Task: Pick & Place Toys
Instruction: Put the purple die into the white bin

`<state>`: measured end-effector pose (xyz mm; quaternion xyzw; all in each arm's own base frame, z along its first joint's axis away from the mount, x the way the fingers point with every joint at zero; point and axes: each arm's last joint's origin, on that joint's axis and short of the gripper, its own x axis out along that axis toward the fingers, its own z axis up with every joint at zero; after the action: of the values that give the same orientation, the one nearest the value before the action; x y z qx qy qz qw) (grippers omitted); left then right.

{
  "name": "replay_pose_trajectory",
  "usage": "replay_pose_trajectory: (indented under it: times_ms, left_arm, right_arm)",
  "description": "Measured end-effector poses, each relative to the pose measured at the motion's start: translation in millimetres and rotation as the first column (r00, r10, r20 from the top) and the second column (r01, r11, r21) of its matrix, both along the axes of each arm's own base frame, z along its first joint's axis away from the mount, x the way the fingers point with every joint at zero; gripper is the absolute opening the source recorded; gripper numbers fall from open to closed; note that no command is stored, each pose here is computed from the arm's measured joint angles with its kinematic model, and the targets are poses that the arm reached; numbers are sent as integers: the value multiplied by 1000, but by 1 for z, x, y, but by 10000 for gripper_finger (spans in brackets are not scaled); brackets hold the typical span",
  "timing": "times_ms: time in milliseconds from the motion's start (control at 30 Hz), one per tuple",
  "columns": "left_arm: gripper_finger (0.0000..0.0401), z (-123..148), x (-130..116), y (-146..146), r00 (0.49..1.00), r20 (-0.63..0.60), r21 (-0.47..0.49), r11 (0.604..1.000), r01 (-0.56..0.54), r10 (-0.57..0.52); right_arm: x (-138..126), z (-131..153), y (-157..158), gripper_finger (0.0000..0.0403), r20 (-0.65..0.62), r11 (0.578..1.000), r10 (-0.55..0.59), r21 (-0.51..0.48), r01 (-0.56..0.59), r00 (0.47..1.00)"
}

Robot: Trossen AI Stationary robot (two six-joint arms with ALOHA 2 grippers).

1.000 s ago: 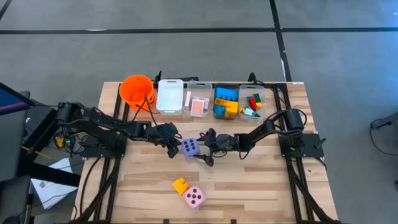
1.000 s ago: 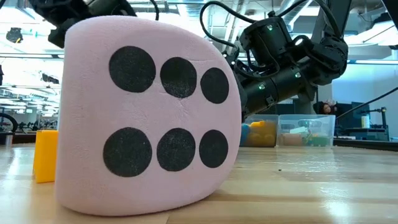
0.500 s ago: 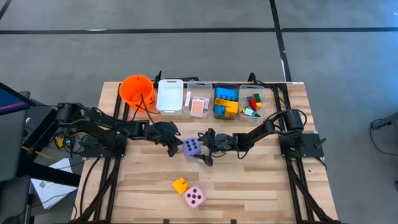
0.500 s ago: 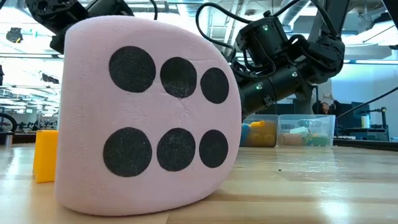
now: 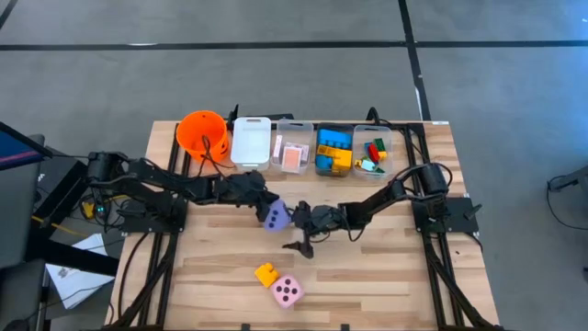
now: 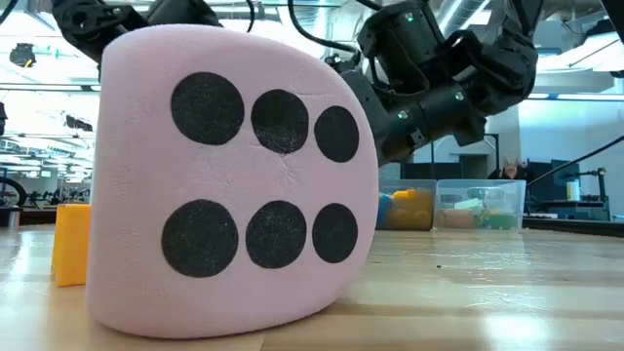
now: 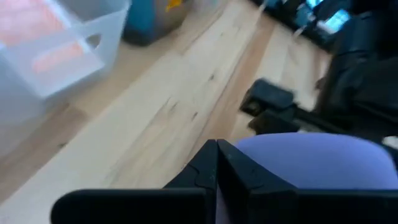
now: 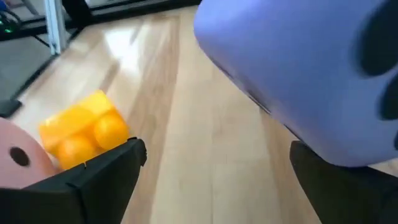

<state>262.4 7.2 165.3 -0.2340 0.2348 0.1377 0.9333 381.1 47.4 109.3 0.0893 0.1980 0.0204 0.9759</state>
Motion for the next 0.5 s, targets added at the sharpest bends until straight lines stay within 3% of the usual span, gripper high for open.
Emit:
replay_pose_trajectory:
  times_ms: [500]
  left_arm:
    - [0, -1, -1, 1, 1000, -15, -9, 1000, -16, 16]
  right_arm:
    - [2, 1, -10, 400, -5, 994, -111, 22, 111, 994]
